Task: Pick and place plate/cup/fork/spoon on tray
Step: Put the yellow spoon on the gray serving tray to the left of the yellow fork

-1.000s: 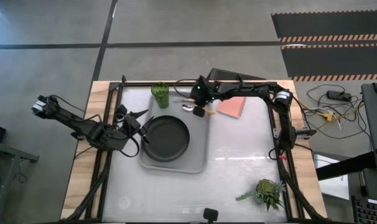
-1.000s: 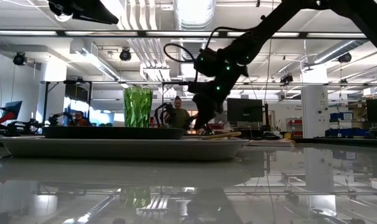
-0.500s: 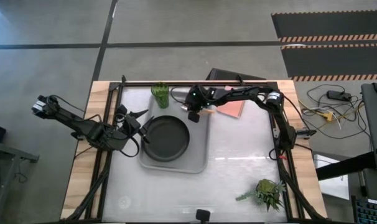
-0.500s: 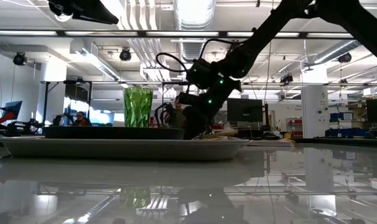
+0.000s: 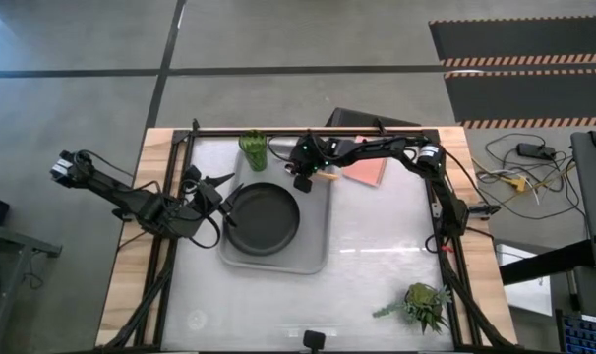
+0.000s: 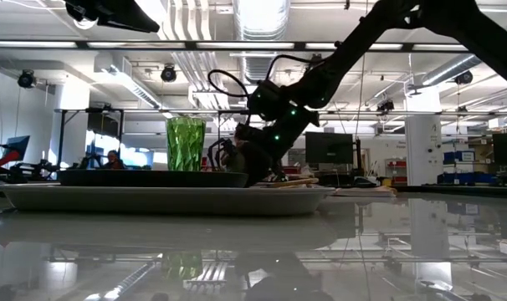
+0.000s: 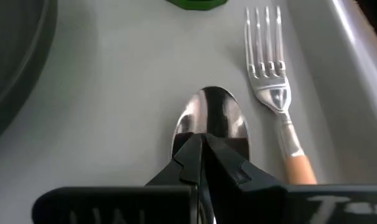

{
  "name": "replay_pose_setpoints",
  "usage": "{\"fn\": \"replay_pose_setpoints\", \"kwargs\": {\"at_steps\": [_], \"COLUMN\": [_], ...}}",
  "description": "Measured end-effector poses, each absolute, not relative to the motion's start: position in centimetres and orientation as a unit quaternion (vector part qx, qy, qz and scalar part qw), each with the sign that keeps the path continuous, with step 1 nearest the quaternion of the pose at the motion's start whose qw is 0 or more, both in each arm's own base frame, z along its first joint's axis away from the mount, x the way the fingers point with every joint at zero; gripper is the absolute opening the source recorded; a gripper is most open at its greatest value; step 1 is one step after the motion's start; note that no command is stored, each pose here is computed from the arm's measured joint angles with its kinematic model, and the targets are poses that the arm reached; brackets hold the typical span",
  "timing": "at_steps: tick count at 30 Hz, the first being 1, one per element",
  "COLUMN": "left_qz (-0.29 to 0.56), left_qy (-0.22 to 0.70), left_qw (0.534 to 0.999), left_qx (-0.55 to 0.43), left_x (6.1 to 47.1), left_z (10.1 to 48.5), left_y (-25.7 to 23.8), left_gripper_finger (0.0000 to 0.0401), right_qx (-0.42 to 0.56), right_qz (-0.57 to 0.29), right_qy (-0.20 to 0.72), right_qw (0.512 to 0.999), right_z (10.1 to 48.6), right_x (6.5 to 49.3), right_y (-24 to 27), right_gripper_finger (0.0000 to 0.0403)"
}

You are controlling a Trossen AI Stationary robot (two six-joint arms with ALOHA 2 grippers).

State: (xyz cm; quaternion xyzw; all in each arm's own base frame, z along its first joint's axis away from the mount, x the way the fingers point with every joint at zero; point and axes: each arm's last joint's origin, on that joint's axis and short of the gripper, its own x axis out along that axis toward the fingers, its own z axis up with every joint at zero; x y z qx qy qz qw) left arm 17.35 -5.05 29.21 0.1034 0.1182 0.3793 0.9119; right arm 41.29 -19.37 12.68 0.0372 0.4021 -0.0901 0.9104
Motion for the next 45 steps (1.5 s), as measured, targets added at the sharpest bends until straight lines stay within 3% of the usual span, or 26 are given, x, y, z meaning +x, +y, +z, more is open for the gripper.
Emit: {"fn": "replay_pose_setpoints", "kwargs": {"at_steps": [9,18,24,31,36,45], "left_qz": [0.379,0.379,0.379,0.379,0.379,0.377], "left_qy": [0.118,0.118,0.119,0.119,0.119,0.12], "left_qw": [0.912,0.912,0.912,0.912,0.912,0.913], "left_qx": [0.103,0.104,0.104,0.104,0.104,0.104], "left_x": [17.4,17.3,17.3,17.3,17.3,17.4], "left_z": [29.2,29.2,29.2,29.2,29.2,29.2], "left_y": [-5.1,-5.1,-5.1,-5.1,-5.0,-5.1], "left_gripper_finger": [0.0142,0.0142,0.0142,0.0142,0.0142,0.0142], "right_qx": [0.047,0.065,0.119,0.188,0.206,0.229], "right_qz": [-0.084,-0.07,-0.084,-0.187,-0.228,-0.245], "right_qy": [0.408,0.422,0.486,0.572,0.605,0.623], "right_qw": [0.908,0.901,0.862,0.776,0.735,0.707], "right_z": [12.7,15.9,19.8,23.0,22.2,18.6], "right_x": [41.7,41.4,38.6,34.3,32.9,32.1], "right_y": [-19.3,-19.1,-17.8,-16.8,-17.0,-17.6], "right_gripper_finger": [0.0008,0.0008,0.0009,0.0009,0.0009,0.0009]}}
